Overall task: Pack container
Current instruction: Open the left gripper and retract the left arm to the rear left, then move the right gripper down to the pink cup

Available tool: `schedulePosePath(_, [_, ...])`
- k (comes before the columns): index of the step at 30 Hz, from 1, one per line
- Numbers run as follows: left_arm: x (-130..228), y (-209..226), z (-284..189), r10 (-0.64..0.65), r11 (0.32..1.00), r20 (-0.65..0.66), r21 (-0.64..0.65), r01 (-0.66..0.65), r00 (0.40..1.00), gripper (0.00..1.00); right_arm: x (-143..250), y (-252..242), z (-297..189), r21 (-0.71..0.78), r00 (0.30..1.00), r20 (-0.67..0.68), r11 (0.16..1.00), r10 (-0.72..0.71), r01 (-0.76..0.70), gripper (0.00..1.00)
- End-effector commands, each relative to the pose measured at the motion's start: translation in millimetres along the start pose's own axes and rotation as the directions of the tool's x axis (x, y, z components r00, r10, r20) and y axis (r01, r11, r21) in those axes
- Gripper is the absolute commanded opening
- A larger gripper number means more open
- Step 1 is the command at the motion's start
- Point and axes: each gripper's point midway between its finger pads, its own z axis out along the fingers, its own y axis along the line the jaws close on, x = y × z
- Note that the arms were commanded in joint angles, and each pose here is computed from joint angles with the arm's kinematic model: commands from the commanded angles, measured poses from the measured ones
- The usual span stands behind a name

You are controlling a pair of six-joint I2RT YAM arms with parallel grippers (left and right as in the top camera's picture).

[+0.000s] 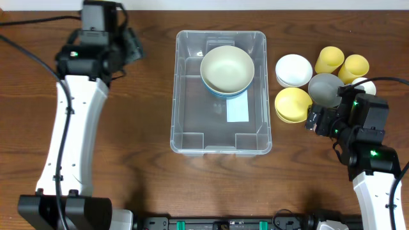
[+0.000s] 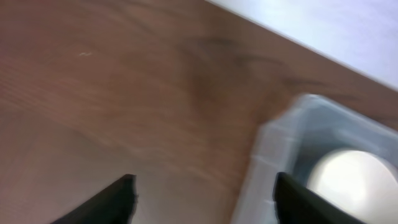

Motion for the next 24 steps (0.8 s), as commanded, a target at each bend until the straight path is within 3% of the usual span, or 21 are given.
schedulePosePath(1, [-12, 41, 4, -0.056, 0.993, 0.012, -0.105, 0.057, 0.998, 0.89, -6, 1, -4, -0.007, 1.0, 0.016, 1.0, -0.005, 0.005, 0.99])
schedulePosePath(3, [-12, 60, 6, -0.089, 0.986, -0.001, -0.141, 0.088, 0.996, 0.98, -6, 1, -3, -0.006, 1.0, 0.015, 1.0, -0.005, 0.005, 0.99])
schedulePosePath(9, [-17, 86, 6, -0.137, 0.974, 0.005, -0.181, 0.135, 0.991, 0.98, -6, 1, -3, -0.006, 1.0, 0.015, 1.0, -0.005, 0.005, 0.99])
schedulePosePath(24, [-17, 87, 5, -0.138, 0.974, 0.006, -0.182, 0.137, 0.99, 0.98, -6, 1, -4, -0.007, 1.0, 0.016, 1.0, -0.005, 0.005, 0.99])
